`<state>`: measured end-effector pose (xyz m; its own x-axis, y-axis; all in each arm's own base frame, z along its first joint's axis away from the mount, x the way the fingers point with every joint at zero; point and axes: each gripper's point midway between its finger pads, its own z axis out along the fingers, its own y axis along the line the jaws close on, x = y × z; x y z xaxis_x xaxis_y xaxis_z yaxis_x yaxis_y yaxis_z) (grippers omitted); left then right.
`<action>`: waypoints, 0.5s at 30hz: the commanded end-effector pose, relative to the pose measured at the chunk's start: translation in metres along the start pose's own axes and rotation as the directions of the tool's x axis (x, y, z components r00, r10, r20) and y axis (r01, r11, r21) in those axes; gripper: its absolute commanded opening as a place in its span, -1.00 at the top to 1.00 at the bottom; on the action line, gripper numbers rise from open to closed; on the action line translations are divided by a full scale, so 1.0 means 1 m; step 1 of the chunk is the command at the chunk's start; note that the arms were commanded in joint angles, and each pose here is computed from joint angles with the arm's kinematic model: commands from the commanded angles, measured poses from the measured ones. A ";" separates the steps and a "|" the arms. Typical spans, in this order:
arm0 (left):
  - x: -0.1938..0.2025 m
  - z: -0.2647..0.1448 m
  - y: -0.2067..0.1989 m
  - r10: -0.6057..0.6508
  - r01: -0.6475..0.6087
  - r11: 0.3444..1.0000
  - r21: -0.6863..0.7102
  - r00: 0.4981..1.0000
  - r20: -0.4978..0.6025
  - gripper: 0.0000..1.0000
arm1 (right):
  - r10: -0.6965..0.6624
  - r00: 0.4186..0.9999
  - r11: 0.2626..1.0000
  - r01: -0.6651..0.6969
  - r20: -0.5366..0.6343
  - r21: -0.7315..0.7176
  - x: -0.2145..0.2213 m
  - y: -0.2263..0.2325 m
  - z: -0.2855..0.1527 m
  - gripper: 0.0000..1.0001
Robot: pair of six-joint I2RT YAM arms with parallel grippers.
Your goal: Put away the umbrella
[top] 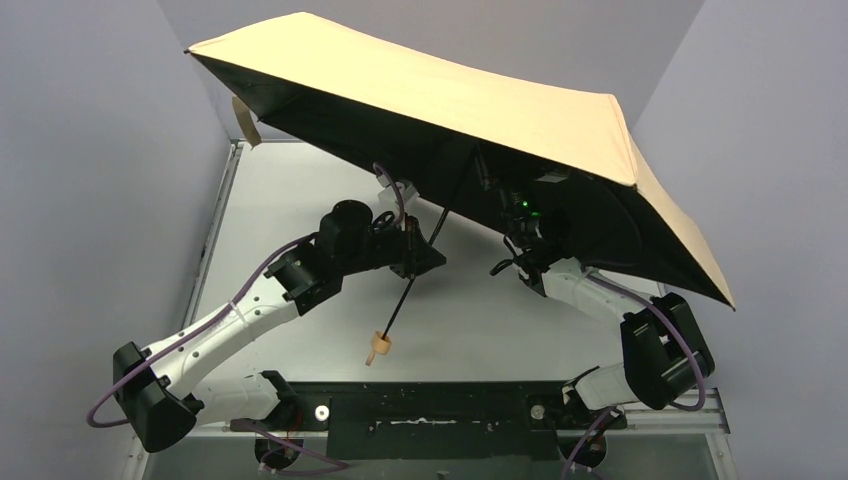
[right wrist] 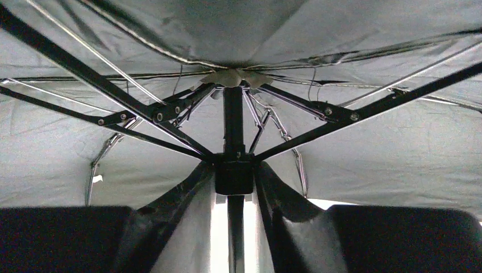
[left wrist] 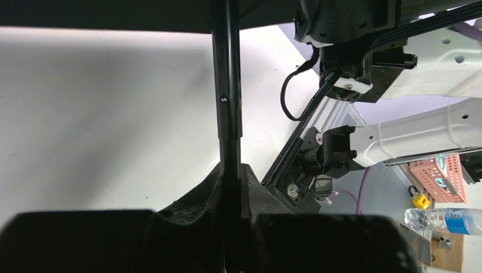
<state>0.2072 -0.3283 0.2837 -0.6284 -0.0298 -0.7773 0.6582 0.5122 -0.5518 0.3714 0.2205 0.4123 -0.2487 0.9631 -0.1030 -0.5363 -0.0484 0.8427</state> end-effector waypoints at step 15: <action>-0.067 -0.021 -0.024 0.152 -0.154 0.988 -0.002 0.971 0.185 1.00 | -0.235 0.958 0.947 0.264 -0.167 0.182 0.022 0.002 -0.020 1.00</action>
<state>0.2087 -0.3253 0.2867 -0.6181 -0.0326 -0.7854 0.6600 0.5214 -0.5410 0.3635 0.2303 0.4045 -0.2556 0.9426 -0.2149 -0.5008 0.0611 0.8634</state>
